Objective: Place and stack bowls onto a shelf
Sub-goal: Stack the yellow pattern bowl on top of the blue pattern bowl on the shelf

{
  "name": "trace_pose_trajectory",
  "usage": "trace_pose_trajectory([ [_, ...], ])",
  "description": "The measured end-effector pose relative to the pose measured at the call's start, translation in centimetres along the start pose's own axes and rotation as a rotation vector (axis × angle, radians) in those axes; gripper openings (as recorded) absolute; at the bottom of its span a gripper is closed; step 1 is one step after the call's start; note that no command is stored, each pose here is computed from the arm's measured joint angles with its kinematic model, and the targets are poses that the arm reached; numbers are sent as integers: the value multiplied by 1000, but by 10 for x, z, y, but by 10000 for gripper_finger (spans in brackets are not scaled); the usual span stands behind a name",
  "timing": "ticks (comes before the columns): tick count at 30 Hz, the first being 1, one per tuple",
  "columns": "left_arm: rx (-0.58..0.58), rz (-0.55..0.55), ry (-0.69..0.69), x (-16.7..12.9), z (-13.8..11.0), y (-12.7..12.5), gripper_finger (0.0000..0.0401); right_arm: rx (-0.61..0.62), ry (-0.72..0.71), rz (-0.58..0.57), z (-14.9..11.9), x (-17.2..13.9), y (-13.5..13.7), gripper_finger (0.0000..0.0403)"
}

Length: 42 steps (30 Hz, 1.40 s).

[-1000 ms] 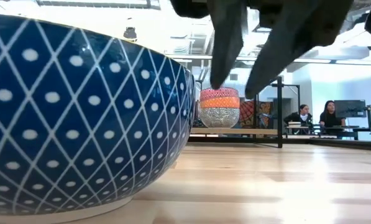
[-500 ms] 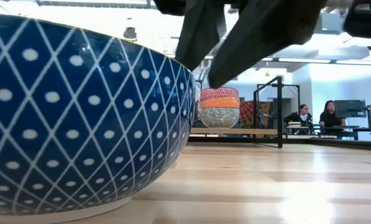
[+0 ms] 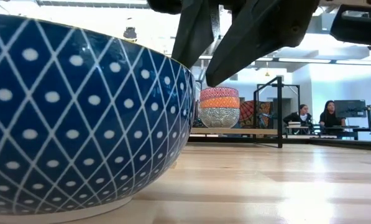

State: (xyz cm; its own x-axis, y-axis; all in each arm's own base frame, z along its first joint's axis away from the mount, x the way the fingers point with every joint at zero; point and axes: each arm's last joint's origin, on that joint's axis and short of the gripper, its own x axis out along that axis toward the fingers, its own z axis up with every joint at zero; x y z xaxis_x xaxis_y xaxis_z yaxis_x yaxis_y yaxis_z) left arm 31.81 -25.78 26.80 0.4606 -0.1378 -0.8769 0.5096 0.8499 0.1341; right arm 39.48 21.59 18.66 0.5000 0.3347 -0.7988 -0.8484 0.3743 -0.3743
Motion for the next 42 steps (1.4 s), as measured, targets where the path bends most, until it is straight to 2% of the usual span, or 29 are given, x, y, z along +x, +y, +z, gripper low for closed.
trace_pose_trajectory([
  [3, -7, -43, 11, 0, -1, -1, 187, -67, 0, 0, 0, 0, 0, 119],
  [6, -28, -210, 76, -1, -6, -7, 187, -116, -7, -9, 0, 0, -2, 119],
  [8, -37, -275, 136, -3, -12, -14, 187, -126, -20, -13, -1, 0, -4, 119],
  [12, -67, -236, 242, -6, -22, -20, 187, -118, -62, 22, -4, -1, -8, 119],
  [17, -169, -155, 443, -13, -40, -21, 186, -114, -60, 24, -6, -1, -9, 119],
  [21, -177, -123, 547, -22, -50, -25, 174, -90, -81, 75, -8, 5, -6, 119],
  [24, -154, -107, 517, -26, -49, -28, 160, -73, -58, 112, -14, 14, -2, 119],
  [27, -140, -75, 452, -27, -45, -27, 149, -79, -86, 74, -12, 22, -5, 119],
  [31, -105, -26, 362, -24, -38, -26, 141, -65, -43, 76, -18, 25, -3, 119],
  [37, 19, -74, 195, -20, -23, -29, 139, -54, -38, 70, -18, 28, -4, 110],
  [42, 47, -37, 128, -19, -17, -27, 139, -50, -36, 69, -20, 30, -5, 95],
])
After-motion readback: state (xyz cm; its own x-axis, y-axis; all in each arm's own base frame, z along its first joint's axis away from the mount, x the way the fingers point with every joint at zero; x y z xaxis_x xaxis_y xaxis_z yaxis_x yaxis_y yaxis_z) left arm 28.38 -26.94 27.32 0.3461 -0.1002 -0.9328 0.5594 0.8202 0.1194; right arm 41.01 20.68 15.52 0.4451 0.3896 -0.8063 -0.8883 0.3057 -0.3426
